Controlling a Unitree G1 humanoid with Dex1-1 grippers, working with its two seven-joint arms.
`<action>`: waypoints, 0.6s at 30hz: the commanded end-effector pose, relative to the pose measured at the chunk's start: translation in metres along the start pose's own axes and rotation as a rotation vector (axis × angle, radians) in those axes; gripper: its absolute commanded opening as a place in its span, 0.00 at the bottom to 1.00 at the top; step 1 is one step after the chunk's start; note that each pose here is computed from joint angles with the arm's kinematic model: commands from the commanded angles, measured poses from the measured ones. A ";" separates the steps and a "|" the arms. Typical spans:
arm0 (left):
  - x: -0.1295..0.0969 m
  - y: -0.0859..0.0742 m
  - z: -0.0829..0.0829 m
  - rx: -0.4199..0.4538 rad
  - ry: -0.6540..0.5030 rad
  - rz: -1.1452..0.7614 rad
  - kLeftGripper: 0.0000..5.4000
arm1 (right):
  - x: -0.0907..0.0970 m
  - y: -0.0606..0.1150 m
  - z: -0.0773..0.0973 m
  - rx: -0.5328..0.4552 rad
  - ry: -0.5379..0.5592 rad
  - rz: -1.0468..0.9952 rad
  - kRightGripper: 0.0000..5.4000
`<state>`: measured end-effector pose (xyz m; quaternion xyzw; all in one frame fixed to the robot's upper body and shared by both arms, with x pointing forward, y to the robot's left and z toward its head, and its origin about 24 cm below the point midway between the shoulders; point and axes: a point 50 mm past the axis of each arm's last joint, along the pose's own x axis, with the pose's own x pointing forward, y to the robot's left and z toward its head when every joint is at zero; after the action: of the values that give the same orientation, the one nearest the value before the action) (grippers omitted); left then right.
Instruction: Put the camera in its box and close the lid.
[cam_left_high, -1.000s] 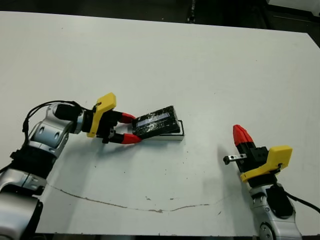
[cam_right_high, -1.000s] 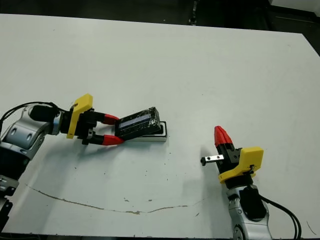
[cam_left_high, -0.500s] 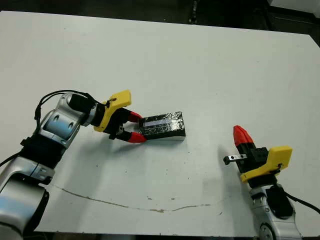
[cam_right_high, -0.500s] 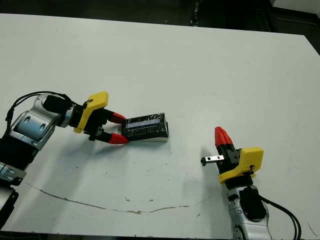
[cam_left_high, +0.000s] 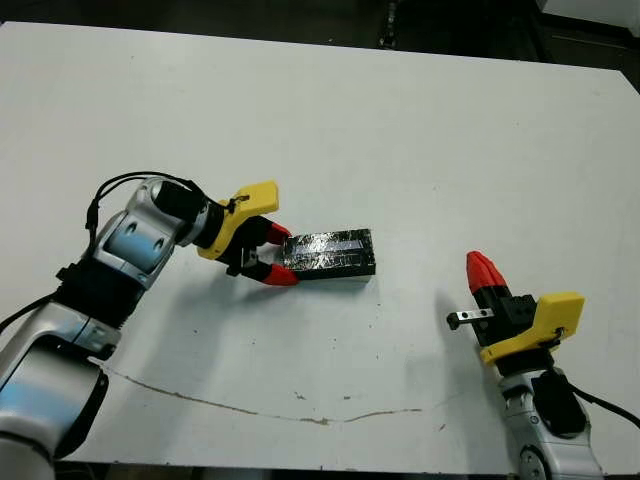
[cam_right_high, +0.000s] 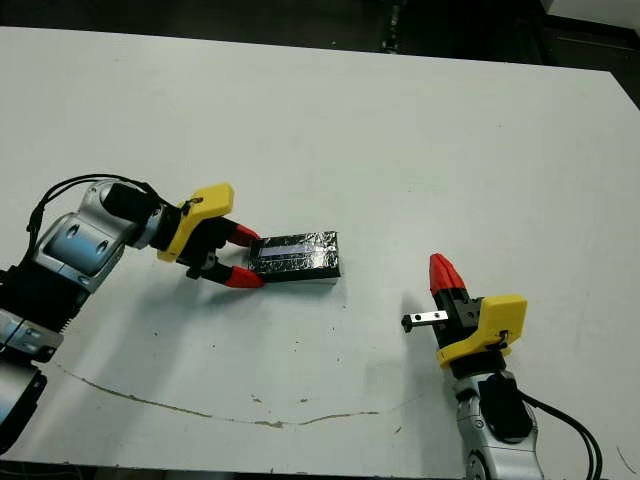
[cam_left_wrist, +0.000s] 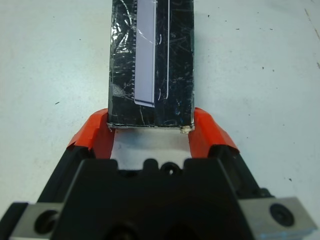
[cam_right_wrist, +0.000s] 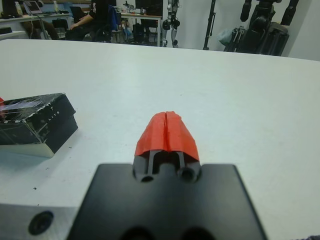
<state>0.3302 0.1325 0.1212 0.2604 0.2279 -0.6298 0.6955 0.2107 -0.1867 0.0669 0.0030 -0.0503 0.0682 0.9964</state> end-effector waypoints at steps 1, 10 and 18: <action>0.024 -0.008 0.003 -0.018 0.006 -0.076 0.59 | -0.003 -0.003 -0.002 0.000 0.021 -0.012 0.00; 0.026 -0.007 0.011 -0.001 0.019 -0.095 0.59 | -0.003 -0.002 -0.002 -0.001 0.017 -0.013 0.00; 0.026 -0.007 0.012 0.032 0.035 -0.079 0.68 | -0.003 -0.003 -0.002 0.003 0.017 -0.008 0.00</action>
<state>0.3321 0.1193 0.1253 0.2747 0.2413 -0.6345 0.6809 0.2109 -0.1859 0.0669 0.0106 -0.0512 0.0707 0.9961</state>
